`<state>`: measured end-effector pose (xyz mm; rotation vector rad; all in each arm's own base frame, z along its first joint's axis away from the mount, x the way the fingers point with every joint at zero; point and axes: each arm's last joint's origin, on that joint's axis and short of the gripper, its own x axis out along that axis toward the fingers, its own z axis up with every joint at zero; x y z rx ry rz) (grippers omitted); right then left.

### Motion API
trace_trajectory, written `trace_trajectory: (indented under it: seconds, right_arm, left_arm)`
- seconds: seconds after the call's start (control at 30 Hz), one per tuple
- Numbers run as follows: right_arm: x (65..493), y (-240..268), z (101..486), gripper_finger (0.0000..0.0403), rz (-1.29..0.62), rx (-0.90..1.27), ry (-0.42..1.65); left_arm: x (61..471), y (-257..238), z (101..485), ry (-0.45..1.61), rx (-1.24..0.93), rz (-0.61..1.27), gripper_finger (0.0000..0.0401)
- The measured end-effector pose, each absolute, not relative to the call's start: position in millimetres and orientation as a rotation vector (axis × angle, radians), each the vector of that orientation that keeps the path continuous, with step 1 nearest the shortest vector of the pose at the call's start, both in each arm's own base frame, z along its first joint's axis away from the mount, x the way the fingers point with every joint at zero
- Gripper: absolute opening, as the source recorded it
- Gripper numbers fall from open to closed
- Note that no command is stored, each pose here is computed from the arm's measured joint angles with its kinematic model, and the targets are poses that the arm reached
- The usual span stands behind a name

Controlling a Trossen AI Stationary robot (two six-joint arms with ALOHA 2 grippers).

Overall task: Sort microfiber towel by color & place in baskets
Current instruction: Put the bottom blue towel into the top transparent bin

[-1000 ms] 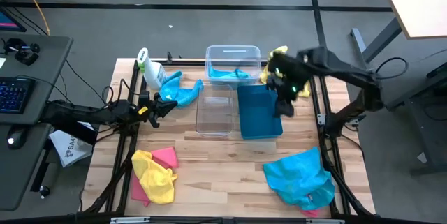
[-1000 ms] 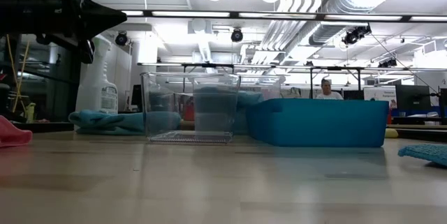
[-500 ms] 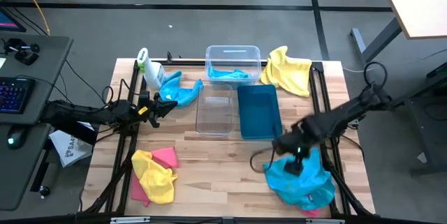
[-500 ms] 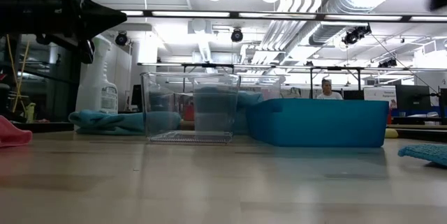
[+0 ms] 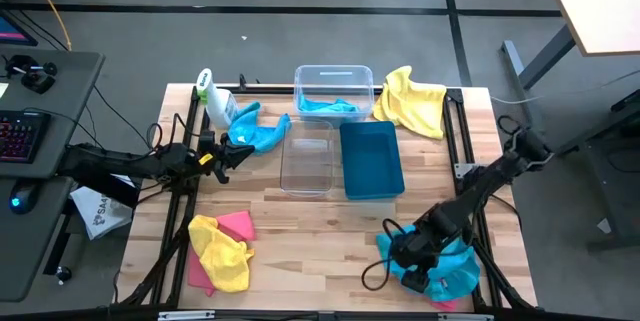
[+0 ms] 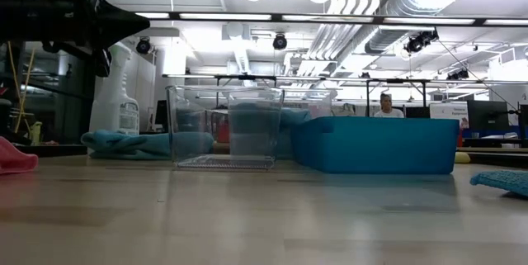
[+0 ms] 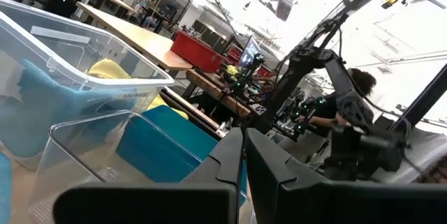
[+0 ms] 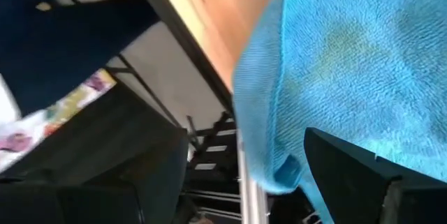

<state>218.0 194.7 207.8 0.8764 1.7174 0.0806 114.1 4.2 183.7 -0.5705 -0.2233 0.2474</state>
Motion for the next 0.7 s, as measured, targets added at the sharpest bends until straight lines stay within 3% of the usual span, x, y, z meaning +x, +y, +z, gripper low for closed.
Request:
trace_trajectory:
  seconds: [0.3,0.4,0.57,0.6,0.7]
  right_arm:
    - [219.7,205.3,184.7,0.0268,0.029,0.793,1.743]
    - [220.1,206.3,185.2,0.0215,0.047,0.788,1.733]
    - [220.8,207.6,186.2,0.0037,0.099,0.777,1.73]
    - [221.1,208.2,187.0,0.002,0.128,0.774,1.728]
    - [220.5,206.0,199.4,0.002,0.21,0.771,1.709]
  left_arm:
    - [114.1,4.2,183.7,-0.223,-0.571,0.247,0.0007]
    - [114.1,4.2,183.7,-0.223,-0.57,0.248,0.0007]
    - [114.1,4.2,183.7,-0.223,-0.57,0.247,0.0007]
    - [114.1,4.3,183.7,-0.223,-0.57,0.248,0.0007]
    - [114.1,4.2,183.8,-0.224,-0.571,0.247,0.0007]
